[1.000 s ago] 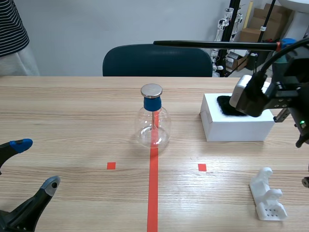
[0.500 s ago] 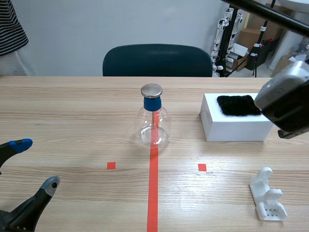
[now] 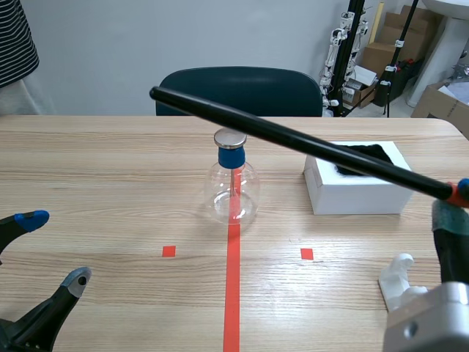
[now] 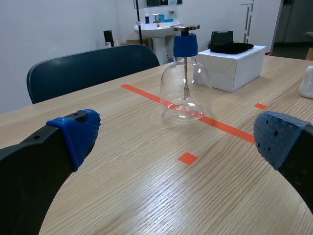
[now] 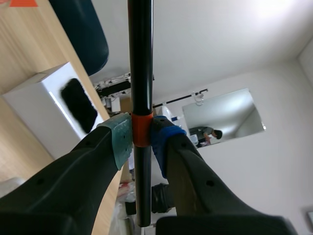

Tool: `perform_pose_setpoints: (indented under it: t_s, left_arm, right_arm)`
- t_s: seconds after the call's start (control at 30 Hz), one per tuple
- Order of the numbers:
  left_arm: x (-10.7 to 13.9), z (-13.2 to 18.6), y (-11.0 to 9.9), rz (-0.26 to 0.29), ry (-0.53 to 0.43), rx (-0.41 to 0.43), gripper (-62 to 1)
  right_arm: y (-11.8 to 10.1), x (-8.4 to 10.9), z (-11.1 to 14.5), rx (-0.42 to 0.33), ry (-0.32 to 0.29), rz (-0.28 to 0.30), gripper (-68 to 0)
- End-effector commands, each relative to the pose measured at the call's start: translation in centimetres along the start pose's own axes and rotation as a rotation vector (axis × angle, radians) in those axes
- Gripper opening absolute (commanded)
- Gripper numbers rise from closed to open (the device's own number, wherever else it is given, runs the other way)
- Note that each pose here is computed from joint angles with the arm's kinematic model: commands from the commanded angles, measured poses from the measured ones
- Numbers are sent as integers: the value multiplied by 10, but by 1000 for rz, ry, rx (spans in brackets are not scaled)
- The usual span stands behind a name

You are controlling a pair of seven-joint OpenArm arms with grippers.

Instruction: Do the electroscope experiment. move the rod toward and away from the electroscope

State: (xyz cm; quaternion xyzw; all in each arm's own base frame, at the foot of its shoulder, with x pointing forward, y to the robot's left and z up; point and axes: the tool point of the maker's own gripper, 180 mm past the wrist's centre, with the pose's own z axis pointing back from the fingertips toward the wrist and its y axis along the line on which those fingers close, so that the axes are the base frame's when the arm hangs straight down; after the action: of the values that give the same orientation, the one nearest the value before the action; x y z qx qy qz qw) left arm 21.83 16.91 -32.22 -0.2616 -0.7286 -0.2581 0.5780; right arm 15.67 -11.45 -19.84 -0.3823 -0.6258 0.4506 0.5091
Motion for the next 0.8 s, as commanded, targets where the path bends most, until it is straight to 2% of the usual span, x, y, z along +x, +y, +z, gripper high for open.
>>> perform_pose_setpoints:
  t_s: [0.0,0.37,0.77]
  left_arm:
    - [14,-1,4,-18,-65,4,14]
    - [14,-1,4,-18,-65,4,14]
    - [14,-1,4,-18,-65,4,14]
  right_arm:
    - [-4,4,-2,-20,-10,-9,-676]
    - [25,8,8,141,-2,-58,-676]
    - [27,8,8,149,-2,-58,-676]
